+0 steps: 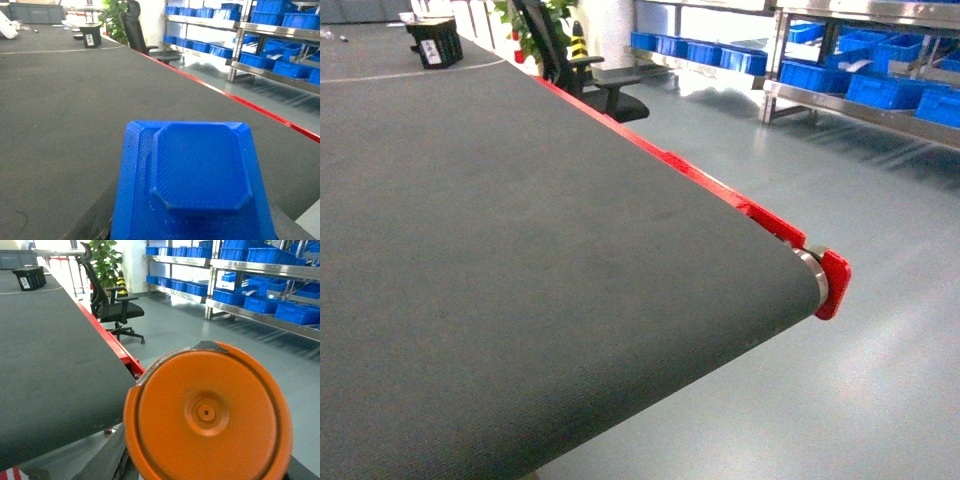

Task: Sort blue parts and orange caps into right shelf containers

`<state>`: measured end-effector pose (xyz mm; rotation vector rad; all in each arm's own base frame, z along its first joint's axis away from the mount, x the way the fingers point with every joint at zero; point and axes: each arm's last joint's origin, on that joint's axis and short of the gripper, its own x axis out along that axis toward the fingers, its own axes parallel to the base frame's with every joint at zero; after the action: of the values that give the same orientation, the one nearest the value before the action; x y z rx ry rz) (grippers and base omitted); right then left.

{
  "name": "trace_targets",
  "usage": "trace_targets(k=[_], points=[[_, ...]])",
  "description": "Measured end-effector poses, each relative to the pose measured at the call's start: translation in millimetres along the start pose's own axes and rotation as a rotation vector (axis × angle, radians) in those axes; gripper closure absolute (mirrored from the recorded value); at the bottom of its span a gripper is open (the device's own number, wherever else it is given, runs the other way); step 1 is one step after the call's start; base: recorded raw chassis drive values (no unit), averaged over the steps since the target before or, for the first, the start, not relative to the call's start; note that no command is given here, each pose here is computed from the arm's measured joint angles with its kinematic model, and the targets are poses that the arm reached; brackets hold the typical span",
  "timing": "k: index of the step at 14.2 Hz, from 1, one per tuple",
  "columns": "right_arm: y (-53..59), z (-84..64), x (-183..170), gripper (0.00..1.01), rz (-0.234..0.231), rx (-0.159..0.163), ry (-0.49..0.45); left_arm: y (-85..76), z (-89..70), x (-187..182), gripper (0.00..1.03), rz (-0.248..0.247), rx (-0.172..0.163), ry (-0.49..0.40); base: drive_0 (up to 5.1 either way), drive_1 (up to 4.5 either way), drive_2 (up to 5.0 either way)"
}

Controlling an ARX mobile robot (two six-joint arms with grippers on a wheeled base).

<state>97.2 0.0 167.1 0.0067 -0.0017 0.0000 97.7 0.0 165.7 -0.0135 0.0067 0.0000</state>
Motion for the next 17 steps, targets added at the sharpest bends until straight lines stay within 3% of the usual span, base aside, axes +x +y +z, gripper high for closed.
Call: trace_targets(k=[17], points=[[0.0, 0.0, 0.0, 0.57, 0.000, 0.000, 0.000, 0.0, 0.1, 0.0, 0.61, 0.000, 0.000, 0.000, -1.5, -1.54, -1.5]])
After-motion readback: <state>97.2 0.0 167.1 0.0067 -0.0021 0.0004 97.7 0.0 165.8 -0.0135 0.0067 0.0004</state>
